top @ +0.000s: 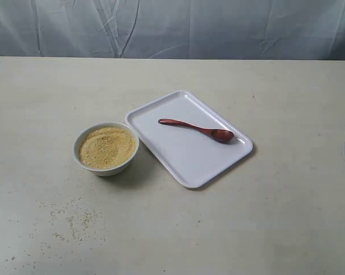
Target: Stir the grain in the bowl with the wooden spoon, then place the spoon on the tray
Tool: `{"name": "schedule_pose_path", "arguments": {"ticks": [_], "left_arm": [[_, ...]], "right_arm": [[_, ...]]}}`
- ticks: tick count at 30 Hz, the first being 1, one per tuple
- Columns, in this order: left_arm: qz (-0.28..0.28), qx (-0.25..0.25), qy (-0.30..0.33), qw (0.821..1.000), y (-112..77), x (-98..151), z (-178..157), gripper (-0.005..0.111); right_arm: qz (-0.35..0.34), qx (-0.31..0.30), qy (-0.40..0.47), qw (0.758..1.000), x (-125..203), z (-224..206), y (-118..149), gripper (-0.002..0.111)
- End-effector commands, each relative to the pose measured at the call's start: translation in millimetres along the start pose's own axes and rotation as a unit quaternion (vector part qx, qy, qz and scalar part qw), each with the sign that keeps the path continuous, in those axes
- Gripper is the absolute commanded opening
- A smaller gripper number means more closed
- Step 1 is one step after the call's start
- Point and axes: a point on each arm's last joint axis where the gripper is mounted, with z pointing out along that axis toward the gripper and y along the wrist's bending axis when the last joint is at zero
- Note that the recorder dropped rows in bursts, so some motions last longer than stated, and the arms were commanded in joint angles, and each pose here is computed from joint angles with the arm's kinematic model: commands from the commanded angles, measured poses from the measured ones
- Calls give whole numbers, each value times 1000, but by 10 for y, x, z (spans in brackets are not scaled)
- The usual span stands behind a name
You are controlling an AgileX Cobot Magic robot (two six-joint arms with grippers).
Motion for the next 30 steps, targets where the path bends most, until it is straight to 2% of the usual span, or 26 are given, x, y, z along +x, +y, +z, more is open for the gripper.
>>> {"name": "schedule_pose_path", "arguments": {"ticks": [1, 4, 8, 12, 20, 26, 30], "left_arm": [[0, 0, -4, 1000, 0, 2, -1, 0], [0, 0, -4, 1000, 0, 2, -1, 0], [0, 0, -4, 1000, 0, 2, -1, 0], [1, 0, -4, 1000, 1, 2, -1, 0], [1, 0, -4, 1000, 1, 2, -1, 0], [1, 0, -4, 1000, 1, 2, -1, 0], [2, 0, -4, 1000, 1, 2, -1, 0]], "right_arm": [[24, 8, -45, 999, 6, -170, -39, 2], [65, 33, -109, 991, 49, -425, -97, 2], [66, 36, -169, 983, 126, -666, -70, 2], [63, 34, -190, 979, 161, -750, -56, 2], [51, 47, -196, 978, 593, -624, -83, 2], [30, 64, -267, 961, 821, -544, -120, 2], [19, 80, -230, 970, 982, -312, -170, 2]]}}
